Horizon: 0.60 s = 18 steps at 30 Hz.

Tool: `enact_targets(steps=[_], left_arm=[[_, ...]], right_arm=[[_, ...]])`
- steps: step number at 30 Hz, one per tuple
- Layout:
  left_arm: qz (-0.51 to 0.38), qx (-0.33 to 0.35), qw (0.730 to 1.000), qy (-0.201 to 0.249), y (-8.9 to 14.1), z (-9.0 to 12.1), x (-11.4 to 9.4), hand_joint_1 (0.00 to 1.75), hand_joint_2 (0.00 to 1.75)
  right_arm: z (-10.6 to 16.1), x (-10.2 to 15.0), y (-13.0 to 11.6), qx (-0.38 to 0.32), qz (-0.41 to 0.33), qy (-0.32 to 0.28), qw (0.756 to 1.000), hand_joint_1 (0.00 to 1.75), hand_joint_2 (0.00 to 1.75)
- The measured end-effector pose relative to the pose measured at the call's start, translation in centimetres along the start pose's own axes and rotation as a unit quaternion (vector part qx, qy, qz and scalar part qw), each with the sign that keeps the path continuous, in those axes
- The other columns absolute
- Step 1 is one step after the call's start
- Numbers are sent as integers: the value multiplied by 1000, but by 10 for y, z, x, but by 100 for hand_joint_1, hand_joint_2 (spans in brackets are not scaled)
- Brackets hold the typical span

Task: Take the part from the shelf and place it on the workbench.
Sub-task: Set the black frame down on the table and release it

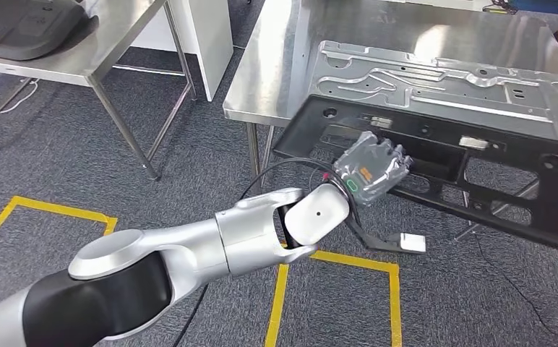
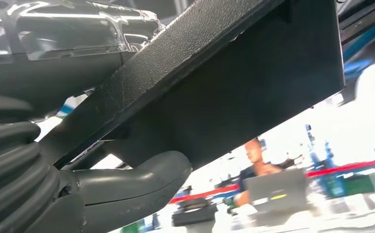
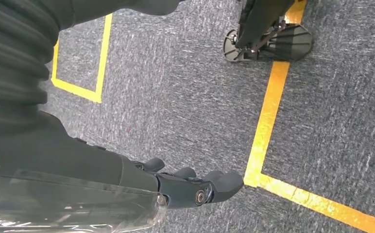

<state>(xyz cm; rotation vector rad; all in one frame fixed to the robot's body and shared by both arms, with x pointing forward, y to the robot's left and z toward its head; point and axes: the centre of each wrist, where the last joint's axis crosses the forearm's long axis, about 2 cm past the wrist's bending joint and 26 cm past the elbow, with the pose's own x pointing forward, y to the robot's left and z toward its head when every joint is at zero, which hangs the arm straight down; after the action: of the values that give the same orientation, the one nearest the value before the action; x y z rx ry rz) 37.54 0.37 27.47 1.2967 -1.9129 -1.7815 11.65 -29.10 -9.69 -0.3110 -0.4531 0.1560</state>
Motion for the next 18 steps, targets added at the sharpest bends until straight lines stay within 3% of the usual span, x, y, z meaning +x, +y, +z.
enact_targets(steps=[6, 11, 18], left_arm=[[-9, -37, 996, 81, -20, -1, -35, 175, 175], [-23, -51, 993, 105, -24, -4, -50, 175, 175], [-31, -63, 991, 114, -27, -5, -55, 175, 175]], right_arm=[[-1, 0, -2, -1, 9, 0, 1000, 0, 175], [-3, 4, -6, -5, 9, -5, 1000, 0, 175], [-3, 7, -7, -6, 9, -8, 1000, 0, 175]])
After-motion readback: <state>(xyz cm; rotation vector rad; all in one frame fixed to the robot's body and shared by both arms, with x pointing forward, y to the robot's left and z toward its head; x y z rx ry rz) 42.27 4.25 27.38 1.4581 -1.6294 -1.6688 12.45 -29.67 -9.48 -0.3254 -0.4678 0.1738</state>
